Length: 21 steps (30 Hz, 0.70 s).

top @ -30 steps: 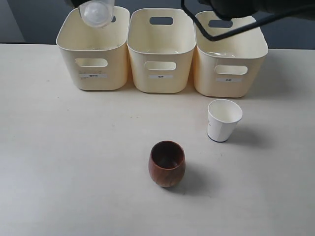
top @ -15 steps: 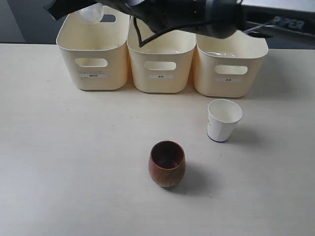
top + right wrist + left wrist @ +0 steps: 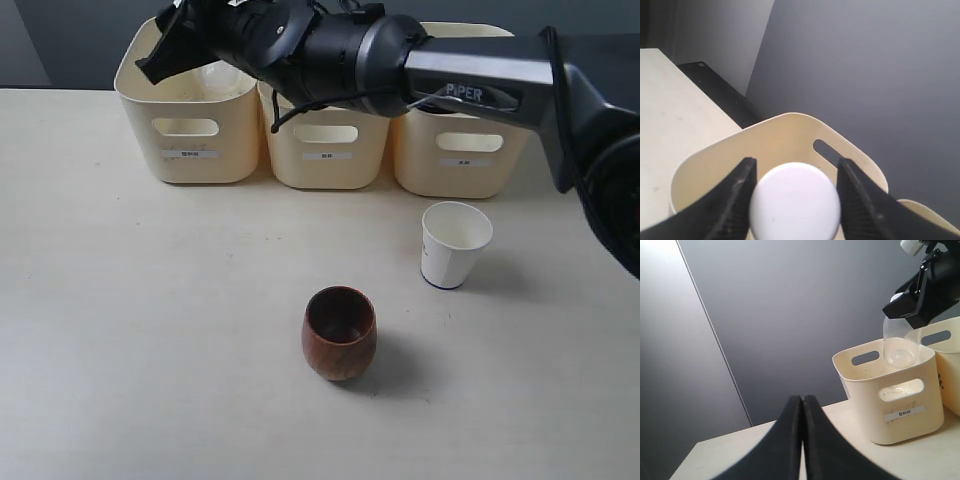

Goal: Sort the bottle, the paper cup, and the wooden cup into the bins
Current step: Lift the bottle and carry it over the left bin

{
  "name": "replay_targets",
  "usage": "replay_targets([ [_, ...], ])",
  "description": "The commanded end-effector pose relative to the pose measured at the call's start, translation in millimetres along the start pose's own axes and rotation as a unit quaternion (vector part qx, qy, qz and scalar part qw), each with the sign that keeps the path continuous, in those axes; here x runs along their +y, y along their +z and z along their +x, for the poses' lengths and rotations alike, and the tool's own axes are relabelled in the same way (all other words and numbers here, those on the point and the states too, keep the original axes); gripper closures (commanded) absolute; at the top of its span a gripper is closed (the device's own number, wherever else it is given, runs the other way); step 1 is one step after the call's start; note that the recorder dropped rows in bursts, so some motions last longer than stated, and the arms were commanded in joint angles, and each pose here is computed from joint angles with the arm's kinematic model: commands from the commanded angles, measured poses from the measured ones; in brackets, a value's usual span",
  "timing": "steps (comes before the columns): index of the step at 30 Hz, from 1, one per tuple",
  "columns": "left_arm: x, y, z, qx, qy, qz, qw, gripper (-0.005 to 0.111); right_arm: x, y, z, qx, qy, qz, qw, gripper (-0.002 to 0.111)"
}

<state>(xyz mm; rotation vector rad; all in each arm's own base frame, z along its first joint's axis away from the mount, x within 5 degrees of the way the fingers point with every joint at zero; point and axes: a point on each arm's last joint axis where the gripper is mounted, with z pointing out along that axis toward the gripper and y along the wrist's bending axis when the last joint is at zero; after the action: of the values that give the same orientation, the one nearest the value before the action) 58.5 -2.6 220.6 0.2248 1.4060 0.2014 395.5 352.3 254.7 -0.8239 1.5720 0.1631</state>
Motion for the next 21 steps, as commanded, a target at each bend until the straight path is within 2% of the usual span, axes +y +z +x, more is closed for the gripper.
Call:
replay_targets([
  [1, -0.1, 0, 0, -0.003, -0.001, 0.0, 1.0, 0.107, -3, 2, 3, 0.008, 0.03, -0.006, 0.999, 0.108],
  [11, -0.1, 0, 0, -0.003, -0.001, 0.0, 1.0, 0.107, -5, 5, 12, 0.025, 0.068, -0.019, 0.997, 0.106],
  [13, -0.1, 0, 0, -0.003, -0.001, 0.0, 1.0, 0.107, -5, 5, 13, 0.026, 0.074, -0.021, 0.997, 0.1],
  [19, -0.1, 0, 0, -0.003, -0.001, 0.0, 1.0, 0.107, -4, 5, 13, 0.029, 0.089, -0.022, 0.995, 0.068],
  [21, -0.1, 0, 0, -0.003, -0.001, 0.0, 1.0, 0.107, -4, 5, 13, 0.029, 0.092, -0.021, 0.995, 0.062],
])
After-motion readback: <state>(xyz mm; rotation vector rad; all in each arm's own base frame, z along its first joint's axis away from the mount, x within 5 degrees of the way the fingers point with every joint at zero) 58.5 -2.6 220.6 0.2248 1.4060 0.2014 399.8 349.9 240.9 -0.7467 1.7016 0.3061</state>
